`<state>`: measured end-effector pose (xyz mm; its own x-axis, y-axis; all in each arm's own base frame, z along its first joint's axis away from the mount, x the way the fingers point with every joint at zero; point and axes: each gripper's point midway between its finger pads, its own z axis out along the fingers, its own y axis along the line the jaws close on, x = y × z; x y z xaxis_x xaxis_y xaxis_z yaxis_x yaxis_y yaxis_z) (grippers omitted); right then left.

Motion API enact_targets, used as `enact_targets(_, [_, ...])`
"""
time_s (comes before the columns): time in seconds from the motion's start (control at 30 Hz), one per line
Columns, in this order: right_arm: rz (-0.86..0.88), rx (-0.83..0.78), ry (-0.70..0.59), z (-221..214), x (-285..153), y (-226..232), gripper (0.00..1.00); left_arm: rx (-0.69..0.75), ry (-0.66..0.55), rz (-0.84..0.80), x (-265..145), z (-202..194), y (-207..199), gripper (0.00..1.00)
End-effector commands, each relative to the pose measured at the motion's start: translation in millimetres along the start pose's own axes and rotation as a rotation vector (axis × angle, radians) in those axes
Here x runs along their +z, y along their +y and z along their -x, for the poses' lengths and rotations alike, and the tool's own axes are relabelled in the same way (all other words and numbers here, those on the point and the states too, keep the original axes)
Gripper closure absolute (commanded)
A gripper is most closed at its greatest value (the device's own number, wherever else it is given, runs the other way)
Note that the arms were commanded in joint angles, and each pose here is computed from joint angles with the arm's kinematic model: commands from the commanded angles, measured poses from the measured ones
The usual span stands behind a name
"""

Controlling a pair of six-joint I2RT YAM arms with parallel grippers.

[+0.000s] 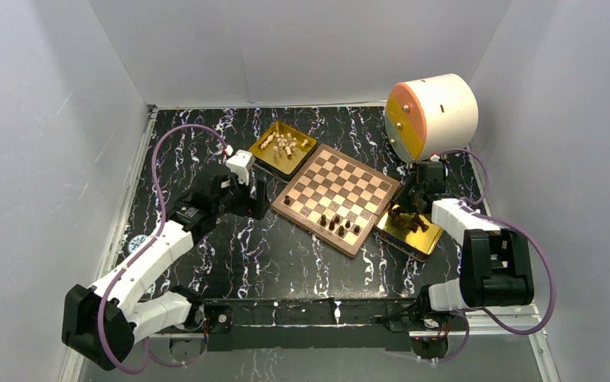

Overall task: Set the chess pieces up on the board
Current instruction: Pick up the chess piece from the storage box.

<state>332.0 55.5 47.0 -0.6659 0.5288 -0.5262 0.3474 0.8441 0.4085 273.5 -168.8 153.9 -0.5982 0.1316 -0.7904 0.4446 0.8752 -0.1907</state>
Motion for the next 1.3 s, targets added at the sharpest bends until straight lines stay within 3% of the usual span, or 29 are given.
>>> enact_targets(0.0, [0.016, 0.012, -0.067, 18, -1, 7, 0.73, 0.018, -0.020, 0.005, -6, 3, 0, 0.14])
enact_targets(0.6, [-0.030, 0.013, -0.060, 12, 4, -5, 0.74, 0.018, -0.020, 0.011, -6, 2, 1, 0.14])
enact_targets(1.27, [-0.091, -0.094, -0.041, 15, -12, -5, 0.75, 0.014, -0.016, 0.006, -5, 1, 1, 0.14])
